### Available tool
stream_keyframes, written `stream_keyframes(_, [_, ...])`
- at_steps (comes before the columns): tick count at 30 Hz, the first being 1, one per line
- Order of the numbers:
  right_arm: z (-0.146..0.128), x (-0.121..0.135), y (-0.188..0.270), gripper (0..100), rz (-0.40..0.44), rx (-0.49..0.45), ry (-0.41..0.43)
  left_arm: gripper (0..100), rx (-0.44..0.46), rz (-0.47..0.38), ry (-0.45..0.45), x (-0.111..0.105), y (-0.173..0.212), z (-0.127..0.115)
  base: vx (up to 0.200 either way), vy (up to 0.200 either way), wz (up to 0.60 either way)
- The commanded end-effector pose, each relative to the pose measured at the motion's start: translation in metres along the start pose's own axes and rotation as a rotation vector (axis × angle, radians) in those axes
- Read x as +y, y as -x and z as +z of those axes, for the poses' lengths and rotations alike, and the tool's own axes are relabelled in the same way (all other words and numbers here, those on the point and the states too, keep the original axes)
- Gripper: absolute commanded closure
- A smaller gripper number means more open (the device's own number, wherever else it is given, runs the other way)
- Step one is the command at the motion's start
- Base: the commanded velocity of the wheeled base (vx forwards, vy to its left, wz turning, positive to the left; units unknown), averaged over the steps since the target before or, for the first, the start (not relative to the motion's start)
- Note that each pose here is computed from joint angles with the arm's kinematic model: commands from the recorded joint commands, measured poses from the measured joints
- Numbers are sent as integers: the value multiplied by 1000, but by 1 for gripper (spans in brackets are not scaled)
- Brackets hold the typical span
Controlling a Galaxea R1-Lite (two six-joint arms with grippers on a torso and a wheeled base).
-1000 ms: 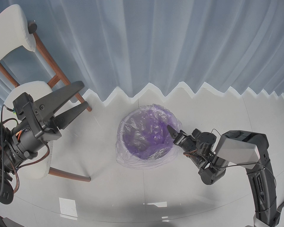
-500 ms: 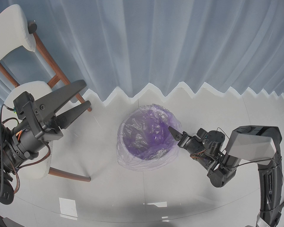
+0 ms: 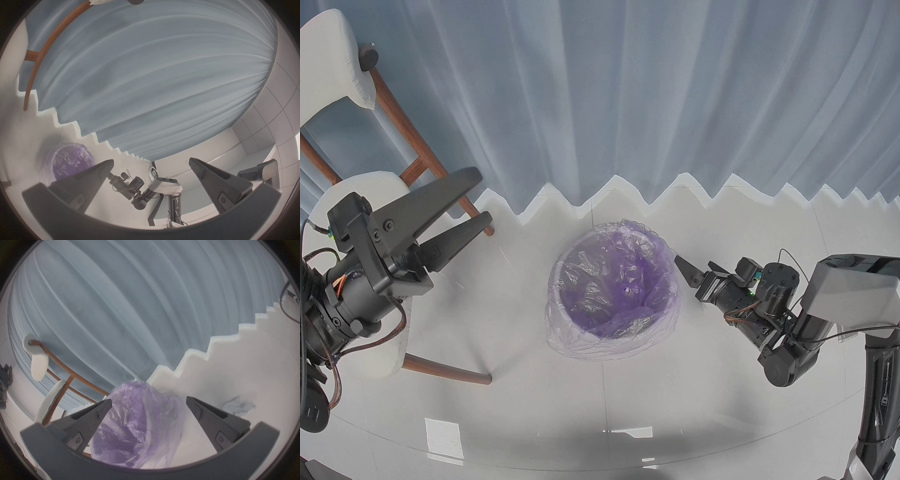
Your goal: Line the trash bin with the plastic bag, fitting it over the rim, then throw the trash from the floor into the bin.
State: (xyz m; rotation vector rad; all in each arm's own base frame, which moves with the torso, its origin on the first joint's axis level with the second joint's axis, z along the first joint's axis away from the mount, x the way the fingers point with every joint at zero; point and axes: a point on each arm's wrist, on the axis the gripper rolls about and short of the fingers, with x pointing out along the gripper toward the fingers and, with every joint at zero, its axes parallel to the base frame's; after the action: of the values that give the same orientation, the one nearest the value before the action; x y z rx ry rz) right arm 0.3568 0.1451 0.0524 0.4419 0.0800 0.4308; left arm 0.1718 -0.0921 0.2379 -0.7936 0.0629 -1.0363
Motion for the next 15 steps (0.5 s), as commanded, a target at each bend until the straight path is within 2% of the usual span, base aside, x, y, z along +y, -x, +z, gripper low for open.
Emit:
stream_keyframes(1, [43,9,21,0,26,-79,1,0,7,1,4,1,0,-2,0,0,0])
stream_keyframes(4, [43,9,27,0,33,-40,-15,0,12,1,8,2,-2,-3,0,0,0])
stream_keyframes(8, [55,7,31,0,12,-48,-14,0,4,0,2,1,-2,-1,0,0,0])
stream_keyframes(9, [64,4,37,0,-15,-36,-16,0,2,-1,0,1,-2,0,0,0,0])
stream_keyframes(12, [63,-6,44,0,-88,78,-27,0,8,0,-13,1,-2,-2,0,0,0])
stream_keyframes(15, [63,-9,43,0,-96,89,-19,0,9,1,-27,2,-2,-3,0,0,0])
